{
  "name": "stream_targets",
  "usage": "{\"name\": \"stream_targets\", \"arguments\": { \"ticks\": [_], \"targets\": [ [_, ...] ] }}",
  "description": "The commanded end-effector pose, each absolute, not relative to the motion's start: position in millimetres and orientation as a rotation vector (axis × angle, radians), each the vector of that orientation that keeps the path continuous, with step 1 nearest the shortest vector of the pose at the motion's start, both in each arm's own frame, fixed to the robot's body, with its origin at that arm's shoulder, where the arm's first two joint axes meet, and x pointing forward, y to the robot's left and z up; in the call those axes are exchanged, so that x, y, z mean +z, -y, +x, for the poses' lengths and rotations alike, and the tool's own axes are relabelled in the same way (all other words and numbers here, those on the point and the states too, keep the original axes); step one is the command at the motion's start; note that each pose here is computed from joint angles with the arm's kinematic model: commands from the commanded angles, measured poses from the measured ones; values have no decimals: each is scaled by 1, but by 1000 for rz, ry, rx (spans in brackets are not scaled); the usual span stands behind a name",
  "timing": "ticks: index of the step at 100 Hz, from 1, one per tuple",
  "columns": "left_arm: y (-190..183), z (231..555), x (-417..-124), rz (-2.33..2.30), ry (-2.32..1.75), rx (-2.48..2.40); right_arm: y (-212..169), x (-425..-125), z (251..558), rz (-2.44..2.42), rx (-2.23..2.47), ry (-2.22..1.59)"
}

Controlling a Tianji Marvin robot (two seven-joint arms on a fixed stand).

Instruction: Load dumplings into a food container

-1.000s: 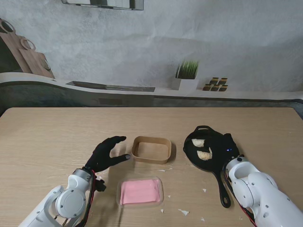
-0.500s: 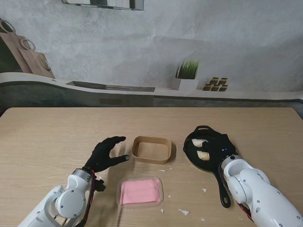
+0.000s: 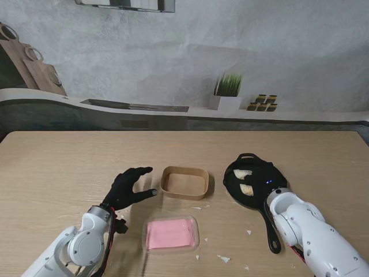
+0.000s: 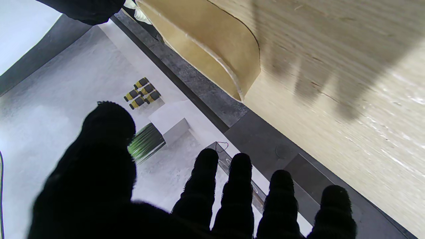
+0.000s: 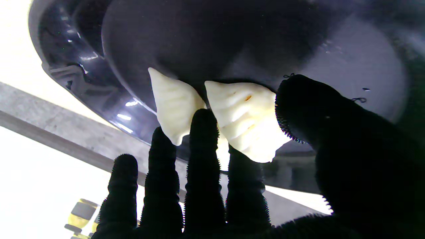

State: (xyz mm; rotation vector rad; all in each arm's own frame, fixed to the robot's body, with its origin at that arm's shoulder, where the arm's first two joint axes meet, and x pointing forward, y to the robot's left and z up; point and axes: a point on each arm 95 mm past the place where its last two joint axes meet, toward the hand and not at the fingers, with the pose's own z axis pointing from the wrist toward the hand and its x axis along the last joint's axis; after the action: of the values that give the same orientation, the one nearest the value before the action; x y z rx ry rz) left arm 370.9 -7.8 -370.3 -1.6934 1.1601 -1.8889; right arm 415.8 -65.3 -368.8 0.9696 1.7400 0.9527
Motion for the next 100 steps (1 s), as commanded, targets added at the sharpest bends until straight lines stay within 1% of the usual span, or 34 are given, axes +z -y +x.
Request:
{"name": "stream_targets", "arguments": {
  "ticks": [1, 38, 100],
  "targets": [
    [9, 370, -371, -1696, -1175, -1891, 62, -373, 414, 973, 951, -1763],
    [9, 370, -371, -1696, -1171, -1894, 58, -368, 416, 923, 990, -1775],
    [6, 370, -370, -1675, -1161, -1893, 59, -376, 416, 881, 1005, -1787]
  ]
}}
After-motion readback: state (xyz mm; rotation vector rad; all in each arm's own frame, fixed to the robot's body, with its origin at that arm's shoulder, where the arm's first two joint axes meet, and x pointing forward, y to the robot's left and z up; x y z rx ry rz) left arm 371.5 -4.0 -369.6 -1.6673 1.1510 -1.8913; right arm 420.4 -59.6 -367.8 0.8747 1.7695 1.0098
